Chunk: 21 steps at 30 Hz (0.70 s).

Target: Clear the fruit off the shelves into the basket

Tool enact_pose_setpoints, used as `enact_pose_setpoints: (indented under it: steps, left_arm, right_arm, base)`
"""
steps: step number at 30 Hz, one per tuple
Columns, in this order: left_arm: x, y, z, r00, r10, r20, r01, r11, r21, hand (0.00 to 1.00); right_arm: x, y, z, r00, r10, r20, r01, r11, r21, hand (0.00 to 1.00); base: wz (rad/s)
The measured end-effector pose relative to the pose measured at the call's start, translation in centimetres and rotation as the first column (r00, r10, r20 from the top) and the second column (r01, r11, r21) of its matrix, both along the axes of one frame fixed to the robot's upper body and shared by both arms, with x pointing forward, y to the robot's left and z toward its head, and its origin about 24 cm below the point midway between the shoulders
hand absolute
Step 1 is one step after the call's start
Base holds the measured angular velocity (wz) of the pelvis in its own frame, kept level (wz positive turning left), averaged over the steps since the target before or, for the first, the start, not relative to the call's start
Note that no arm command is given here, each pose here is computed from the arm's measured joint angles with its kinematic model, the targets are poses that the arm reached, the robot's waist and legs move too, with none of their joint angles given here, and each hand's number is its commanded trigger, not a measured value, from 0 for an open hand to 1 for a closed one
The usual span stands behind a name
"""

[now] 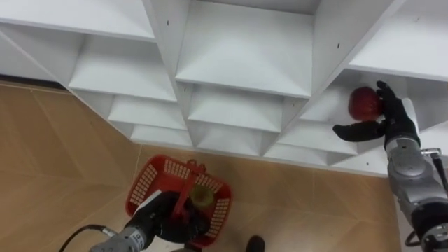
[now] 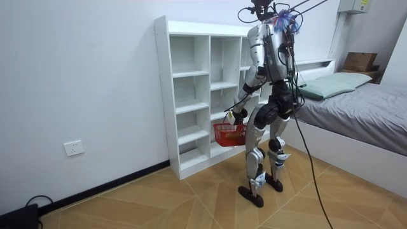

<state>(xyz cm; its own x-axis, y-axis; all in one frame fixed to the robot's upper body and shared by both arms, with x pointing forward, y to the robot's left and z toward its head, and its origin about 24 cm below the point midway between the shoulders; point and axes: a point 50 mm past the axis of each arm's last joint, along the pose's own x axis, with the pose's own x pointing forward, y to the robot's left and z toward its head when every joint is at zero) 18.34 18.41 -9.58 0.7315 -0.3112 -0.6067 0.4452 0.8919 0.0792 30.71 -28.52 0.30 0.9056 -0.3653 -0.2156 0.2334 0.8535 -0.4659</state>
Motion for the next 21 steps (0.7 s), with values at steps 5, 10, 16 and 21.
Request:
enact_pose_setpoints:
  steps: [5, 10, 16, 21]
  left_arm:
    - [0.08, -0.12, 0.01, 1.0, -0.005, 0.001, 0.005, 1.0, 0.004, 1.0]
    - [0.25, -0.09, 0.1, 1.0, 0.004, 0.009, -0.004, 1.0, 0.011, 1.0]
    - [0.6, -0.21, 0.35, 1.0, 0.0, 0.024, 0.0, 1.0, 0.011, 1.0]
    - [0.62, -0.21, 0.35, 1.0, 0.0, 0.023, 0.0, 1.0, 0.012, 1.0]
  right_arm:
    - [0.03, -0.13, 0.09, 1.0, -0.027, 0.005, 0.027, 1.0, -0.01, 0.0]
    - [0.05, -0.13, 0.15, 0.999, -0.034, 0.011, 0.034, 0.999, -0.015, 0.0]
    - [0.13, 0.09, 0.22, 0.999, -0.033, 0.017, 0.033, 0.999, -0.031, 0.0]
    - [0.16, 0.11, 0.25, 0.999, -0.033, 0.018, 0.034, 0.999, -0.032, 0.0]
  base:
    - [0.03]
    - [0.0]
    - [-0.01]
    - [0.0]
